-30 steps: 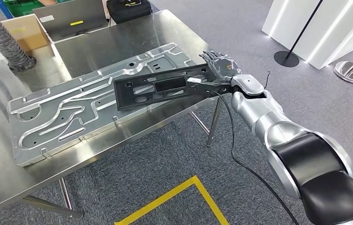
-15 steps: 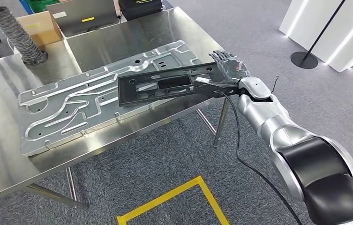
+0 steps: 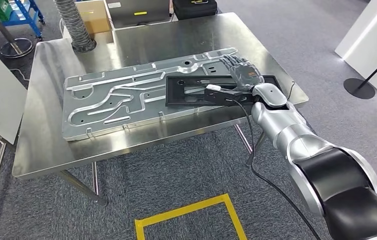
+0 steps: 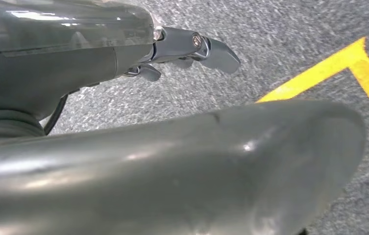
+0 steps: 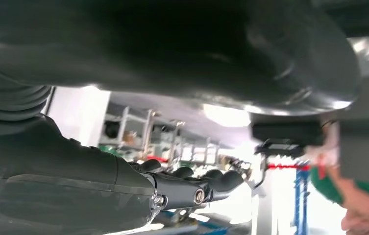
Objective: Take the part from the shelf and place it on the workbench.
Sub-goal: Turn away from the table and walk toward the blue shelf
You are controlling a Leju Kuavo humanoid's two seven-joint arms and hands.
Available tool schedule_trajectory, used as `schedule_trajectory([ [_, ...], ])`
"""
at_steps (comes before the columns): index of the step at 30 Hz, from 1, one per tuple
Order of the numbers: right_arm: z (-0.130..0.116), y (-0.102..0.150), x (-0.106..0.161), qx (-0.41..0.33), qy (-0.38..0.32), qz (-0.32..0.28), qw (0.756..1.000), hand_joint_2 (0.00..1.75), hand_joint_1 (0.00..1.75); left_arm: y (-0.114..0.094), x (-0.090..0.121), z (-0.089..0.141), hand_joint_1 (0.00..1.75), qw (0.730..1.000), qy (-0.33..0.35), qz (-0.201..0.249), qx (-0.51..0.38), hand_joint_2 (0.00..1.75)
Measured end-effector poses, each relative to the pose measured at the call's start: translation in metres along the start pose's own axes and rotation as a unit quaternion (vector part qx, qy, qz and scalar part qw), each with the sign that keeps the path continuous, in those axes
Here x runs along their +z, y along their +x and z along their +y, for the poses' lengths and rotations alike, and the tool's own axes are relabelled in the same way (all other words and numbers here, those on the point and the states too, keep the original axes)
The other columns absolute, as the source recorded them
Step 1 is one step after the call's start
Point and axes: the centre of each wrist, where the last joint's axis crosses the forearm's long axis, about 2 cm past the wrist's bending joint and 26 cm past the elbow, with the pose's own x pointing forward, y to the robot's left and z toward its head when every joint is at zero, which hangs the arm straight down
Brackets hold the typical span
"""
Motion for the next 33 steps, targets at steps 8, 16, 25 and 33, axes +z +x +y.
schedule_trajectory([
  [8, 0.006, 0.008, 0.0, -0.009, 0.004, 0.005, 1.0, 0.0, 0.0, 0.001, 0.0, 0.0, 0.0, 1.0, -0.001, 0.001, -0.002, 0.0],
  [16, 0.01, -0.003, 0.005, -0.003, 0.004, 0.016, 1.0, 0.0, 0.0, -0.001, 0.0, 0.0, 0.0, 1.0, -0.001, 0.004, -0.006, 0.0],
  [25, 0.021, -0.003, 0.01, -0.015, 0.007, 0.019, 1.0, 0.0, 0.0, 0.0, 0.0, 0.001, 0.0, 1.0, -0.006, 0.003, -0.003, 0.0],
  [33, 0.042, 0.015, 0.015, -0.048, 0.023, 0.016, 0.998, 0.0, 0.0, -0.003, 0.001, 0.0, 0.0, 1.0, -0.011, 0.007, 0.006, 0.0],
])
